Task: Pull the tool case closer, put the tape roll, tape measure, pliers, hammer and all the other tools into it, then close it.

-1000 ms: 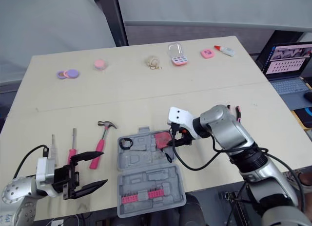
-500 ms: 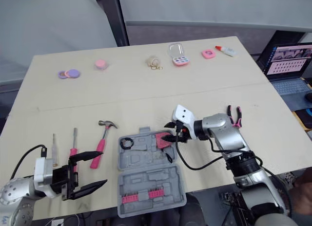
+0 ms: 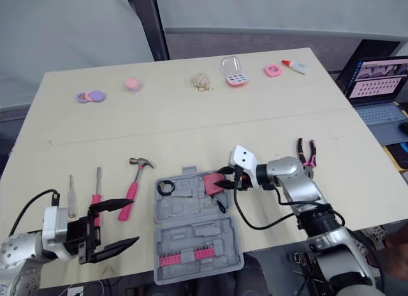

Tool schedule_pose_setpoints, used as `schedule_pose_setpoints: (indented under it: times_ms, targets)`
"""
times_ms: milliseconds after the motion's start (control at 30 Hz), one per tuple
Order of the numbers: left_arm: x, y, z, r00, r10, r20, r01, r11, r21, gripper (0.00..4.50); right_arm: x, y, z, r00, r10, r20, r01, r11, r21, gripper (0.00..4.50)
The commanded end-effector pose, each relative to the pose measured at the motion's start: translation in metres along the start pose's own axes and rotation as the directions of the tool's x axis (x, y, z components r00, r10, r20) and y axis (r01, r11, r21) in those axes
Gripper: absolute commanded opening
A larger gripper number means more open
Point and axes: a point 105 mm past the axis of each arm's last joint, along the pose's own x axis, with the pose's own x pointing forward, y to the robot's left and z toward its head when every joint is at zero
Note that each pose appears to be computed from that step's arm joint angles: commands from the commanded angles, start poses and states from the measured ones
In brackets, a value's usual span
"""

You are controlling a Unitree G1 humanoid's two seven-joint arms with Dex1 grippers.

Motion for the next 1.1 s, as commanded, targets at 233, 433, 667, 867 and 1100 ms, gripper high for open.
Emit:
schedule_pose_setpoints:
  times_ms: [233,433,667,867,1100]
  targets:
    - [0.0,-0.001,0.009,1.0,-0.005,0.008,0.005,1.0,0.028,4.5,-0.001,0.001,0.002,0.999,-0.014,0.035,0.014,1.0,-0.016,1.99]
    - [-0.001,-0.003,0.01,1.0,-0.005,0.002,0.005,1.0,0.022,4.5,0.001,0.005,-0.009,1.0,-0.001,0.031,0.001,1.0,-0.002,1.99]
    - [-0.001,-0.001,0.011,1.0,-0.009,-0.002,0.009,1.0,0.024,4.5,0.009,0.001,-0.017,0.999,-0.016,0.034,0.015,1.0,0.025,1.99]
    - [0.001,0.0,0.012,1.0,-0.009,-0.002,0.009,1.0,0.026,4.5,0.014,0.0,-0.027,0.999,-0.023,0.025,0.022,0.999,0.035,1.99]
    - [0.001,0.001,0.011,1.0,-0.005,-0.002,0.005,1.0,0.031,4.5,0.017,0.002,-0.036,1.0,-0.025,0.012,0.025,0.999,0.048,1.99]
